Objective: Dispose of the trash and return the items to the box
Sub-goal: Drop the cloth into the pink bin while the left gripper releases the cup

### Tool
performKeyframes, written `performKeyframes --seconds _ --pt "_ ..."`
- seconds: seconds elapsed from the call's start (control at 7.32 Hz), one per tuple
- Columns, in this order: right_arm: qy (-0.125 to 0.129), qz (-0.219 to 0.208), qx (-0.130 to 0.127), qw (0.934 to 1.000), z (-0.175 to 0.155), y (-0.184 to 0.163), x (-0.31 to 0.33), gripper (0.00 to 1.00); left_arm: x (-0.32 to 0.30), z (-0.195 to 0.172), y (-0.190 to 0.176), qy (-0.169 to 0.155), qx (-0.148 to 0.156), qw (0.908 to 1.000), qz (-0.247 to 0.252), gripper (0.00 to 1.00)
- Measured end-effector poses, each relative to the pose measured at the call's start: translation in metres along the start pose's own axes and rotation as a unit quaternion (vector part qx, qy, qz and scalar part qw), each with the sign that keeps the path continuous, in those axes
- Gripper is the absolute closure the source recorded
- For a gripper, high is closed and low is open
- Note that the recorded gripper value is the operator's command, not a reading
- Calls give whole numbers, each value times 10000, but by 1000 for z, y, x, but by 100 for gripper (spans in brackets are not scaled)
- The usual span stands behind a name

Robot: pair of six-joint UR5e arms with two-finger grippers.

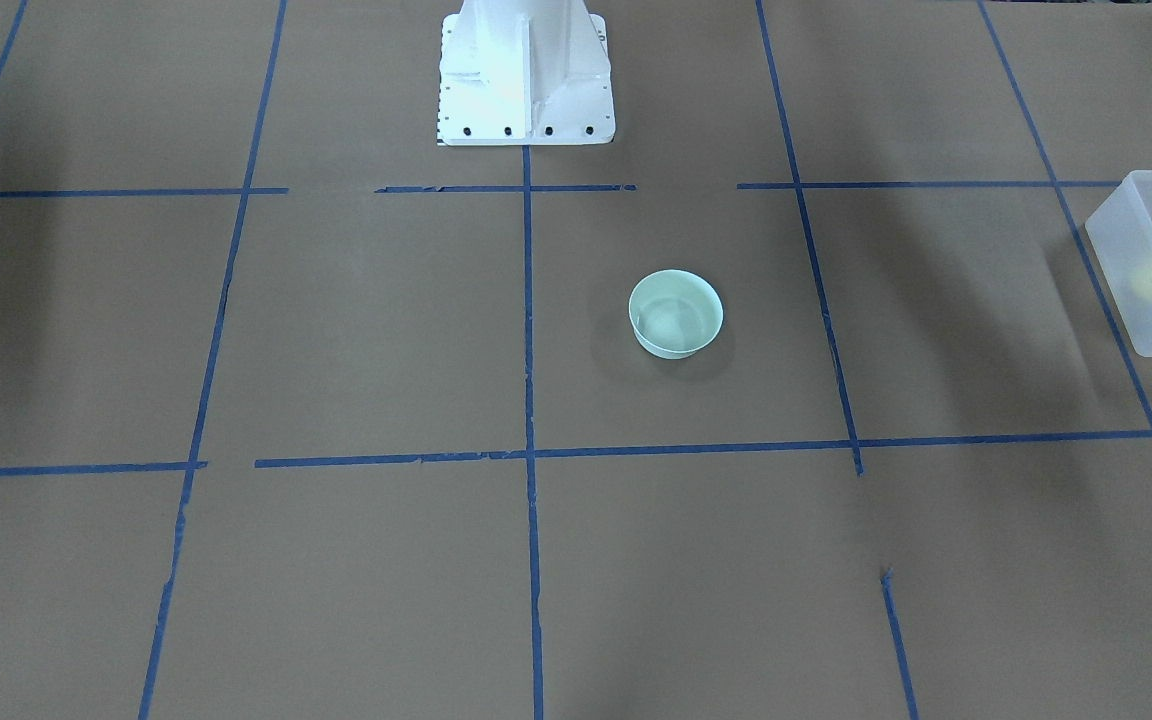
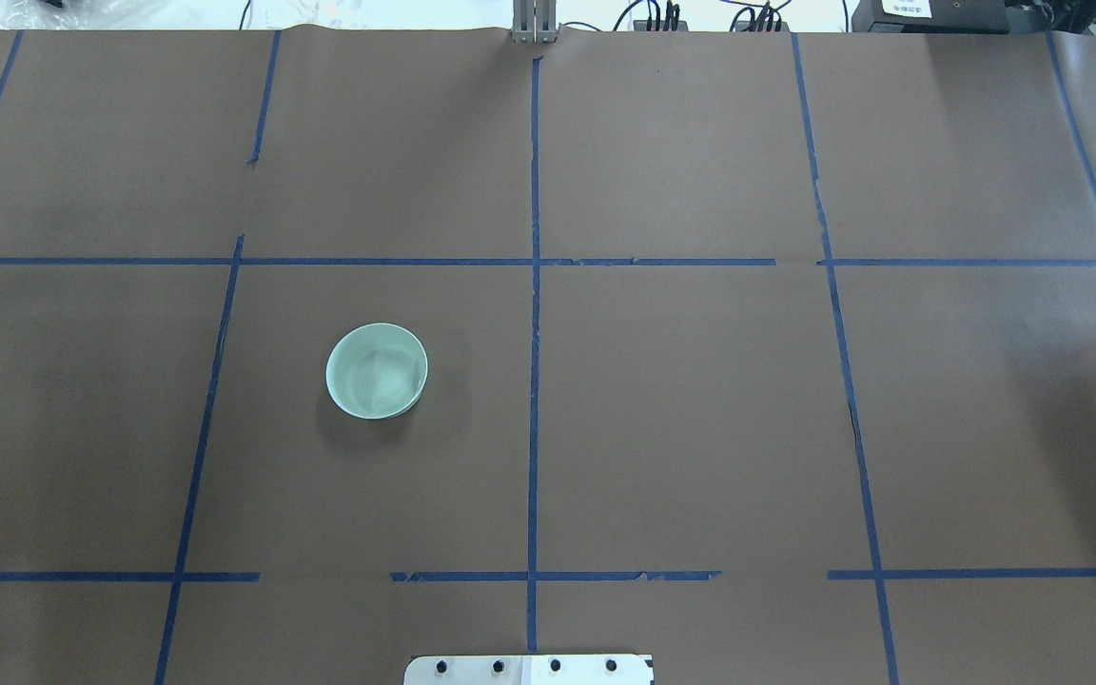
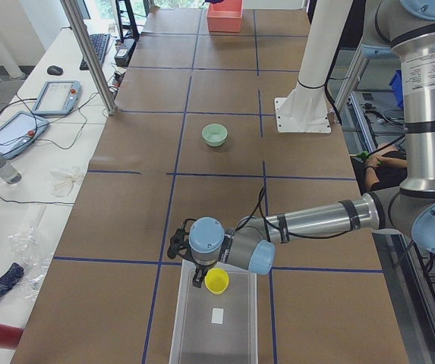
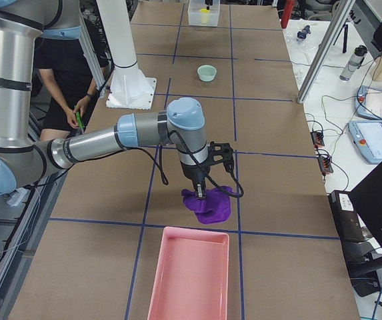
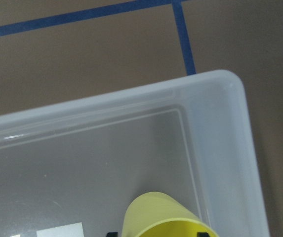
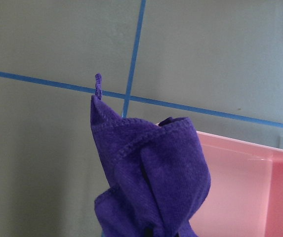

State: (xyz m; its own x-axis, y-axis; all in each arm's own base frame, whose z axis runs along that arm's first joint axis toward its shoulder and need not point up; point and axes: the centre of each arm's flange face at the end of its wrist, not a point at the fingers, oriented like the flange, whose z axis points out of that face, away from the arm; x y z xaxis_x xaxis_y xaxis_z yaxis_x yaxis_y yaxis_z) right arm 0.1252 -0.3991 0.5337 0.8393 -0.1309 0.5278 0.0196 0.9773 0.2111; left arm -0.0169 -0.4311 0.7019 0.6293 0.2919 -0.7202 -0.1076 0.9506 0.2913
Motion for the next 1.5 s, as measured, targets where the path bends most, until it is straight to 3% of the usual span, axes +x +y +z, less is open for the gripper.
performKeyframes --seconds 0.41,0.68,0.96,1.09,1.23,1.5 --pt "402 -247 -391 9981 28 13 39 100 52 -98 -61 -725 350 9967 -114 0" --pt "407 -414 -811 9950 66 25 69 100 90 -145 -95 -847 495 9947 -317 0" --pt "343 -381 -1049 9932 107 37 95 100 131 -162 -117 -732 728 9913 -814 0" --pt "335 -379 -1052 9932 127 42 108 14 152 -160 -125 -643 759 9909 -910 0" --pt "319 -370 -1035 9934 141 46 117 0 176 -156 -133 -520 756 9909 -987 0" --pt "90 -299 -958 9949 152 48 118 0 239 -141 -145 -144 661 9899 -1244 0"
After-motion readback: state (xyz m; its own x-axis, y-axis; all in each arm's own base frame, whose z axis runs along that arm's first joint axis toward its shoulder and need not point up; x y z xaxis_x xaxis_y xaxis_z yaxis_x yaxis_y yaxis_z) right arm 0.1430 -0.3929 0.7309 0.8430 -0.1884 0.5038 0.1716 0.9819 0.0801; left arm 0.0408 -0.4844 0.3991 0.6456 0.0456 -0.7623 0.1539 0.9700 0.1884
